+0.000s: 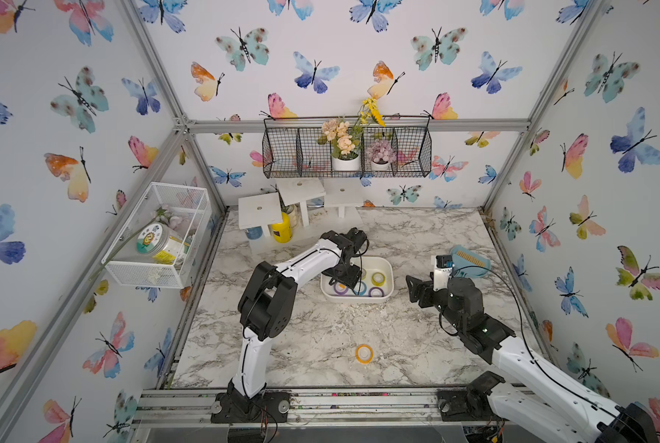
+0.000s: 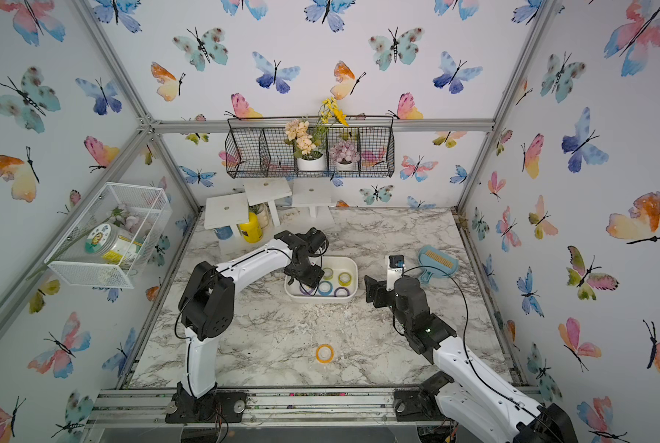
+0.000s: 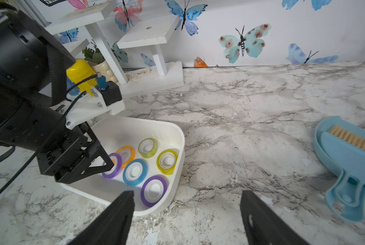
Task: Put the transparent tape into the storage box
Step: Pick up the tape at the center of the board.
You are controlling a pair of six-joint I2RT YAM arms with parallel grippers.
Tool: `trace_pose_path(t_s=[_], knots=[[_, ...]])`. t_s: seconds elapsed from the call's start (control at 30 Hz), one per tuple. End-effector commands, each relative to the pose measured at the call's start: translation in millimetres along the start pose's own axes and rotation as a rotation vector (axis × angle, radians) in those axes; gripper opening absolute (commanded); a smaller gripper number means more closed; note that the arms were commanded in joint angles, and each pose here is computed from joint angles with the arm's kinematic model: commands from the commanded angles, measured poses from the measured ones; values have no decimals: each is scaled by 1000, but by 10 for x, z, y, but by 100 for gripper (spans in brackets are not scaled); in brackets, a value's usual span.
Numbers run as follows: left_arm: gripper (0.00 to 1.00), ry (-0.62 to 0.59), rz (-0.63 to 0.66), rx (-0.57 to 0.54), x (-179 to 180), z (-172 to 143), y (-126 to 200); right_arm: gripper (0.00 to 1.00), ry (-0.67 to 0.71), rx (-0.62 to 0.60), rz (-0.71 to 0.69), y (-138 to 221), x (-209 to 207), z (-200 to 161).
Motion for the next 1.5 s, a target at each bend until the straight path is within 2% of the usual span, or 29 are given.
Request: trace_pose_path(t_s=[0.0, 0.2, 0.33, 0.5, 0.73, 0.8, 0.97, 1.07, 1.23, 1.47], knots=[[83, 48, -14, -217, 43, 106, 707, 81, -30, 150, 108, -19, 157, -43], [98, 133, -7, -413, 119, -176, 1126, 79, -81, 405, 230, -60, 376, -173], [99, 228, -2, -525, 220, -590, 1190, 79, -102, 515, 270, 3, 478, -278], [99, 330, 6, -640, 334, -1093, 1188, 79, -79, 616, 221, 30, 533, -504], [99, 389, 83, -694, 421, -1590, 990, 78, 98, 801, 98, 15, 813, -1048], [99, 382, 67, -745, 402, -1652, 934, 78, 144, 838, 77, 35, 912, -1164], [99, 393, 119, -794, 437, -1819, 748, 78, 243, 916, 19, 72, 1118, -1433], [99, 363, 79, -840, 395, -1839, 705, 78, 290, 943, -4, 58, 1248, -1573], [99, 363, 61, -834, 372, -1895, 616, 80, 350, 975, -27, 11, 1428, -1769], [99, 367, 63, -837, 374, -1905, 605, 82, 397, 992, -85, -50, 1461, -1896]])
Point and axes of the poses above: each gripper's point midway between its finger pads, its own y axis back along the fingers, its own x axis along the line the jaws close on, z = x × y, the point moved 7 cm from there along y, back along the fingers, and after that the axes turned 7 degrees about -y, right-handed, at the moved point
